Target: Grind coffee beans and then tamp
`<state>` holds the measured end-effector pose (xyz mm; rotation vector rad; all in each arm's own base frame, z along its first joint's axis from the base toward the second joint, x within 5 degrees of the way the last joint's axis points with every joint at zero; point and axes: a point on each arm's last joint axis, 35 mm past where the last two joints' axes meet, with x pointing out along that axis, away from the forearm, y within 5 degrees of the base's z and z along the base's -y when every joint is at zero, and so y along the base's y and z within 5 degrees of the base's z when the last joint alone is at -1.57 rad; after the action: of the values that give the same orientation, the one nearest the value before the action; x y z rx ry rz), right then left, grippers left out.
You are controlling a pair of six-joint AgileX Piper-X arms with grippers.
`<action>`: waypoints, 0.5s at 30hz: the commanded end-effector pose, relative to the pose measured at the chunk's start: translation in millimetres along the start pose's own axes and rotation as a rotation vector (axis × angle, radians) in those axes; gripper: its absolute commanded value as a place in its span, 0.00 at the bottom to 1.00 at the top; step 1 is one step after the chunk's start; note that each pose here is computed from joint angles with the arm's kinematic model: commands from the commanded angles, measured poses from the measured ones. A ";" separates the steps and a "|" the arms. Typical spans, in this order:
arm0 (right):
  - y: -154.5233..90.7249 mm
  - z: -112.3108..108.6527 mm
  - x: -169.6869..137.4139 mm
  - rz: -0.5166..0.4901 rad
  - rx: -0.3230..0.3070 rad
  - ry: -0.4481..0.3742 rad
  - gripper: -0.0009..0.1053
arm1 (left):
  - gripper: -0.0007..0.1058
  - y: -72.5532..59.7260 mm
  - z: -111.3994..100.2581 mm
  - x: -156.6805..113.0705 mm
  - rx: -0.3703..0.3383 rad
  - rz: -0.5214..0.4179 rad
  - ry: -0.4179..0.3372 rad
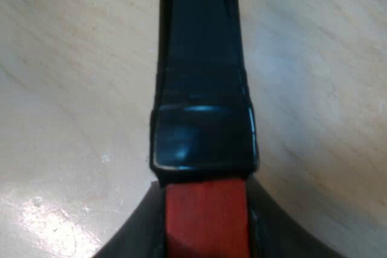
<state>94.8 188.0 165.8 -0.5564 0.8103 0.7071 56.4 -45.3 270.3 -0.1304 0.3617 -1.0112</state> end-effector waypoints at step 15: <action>-2.0 -18.3 7.8 -0.020 0.014 -0.069 0.01 | 0.63 -0.3 0.6 -0.8 0.010 0.019 -0.005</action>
<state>88.5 173.7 142.0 -0.5542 0.8050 0.7094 56.7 -45.1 270.3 -0.1266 0.3599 -0.9999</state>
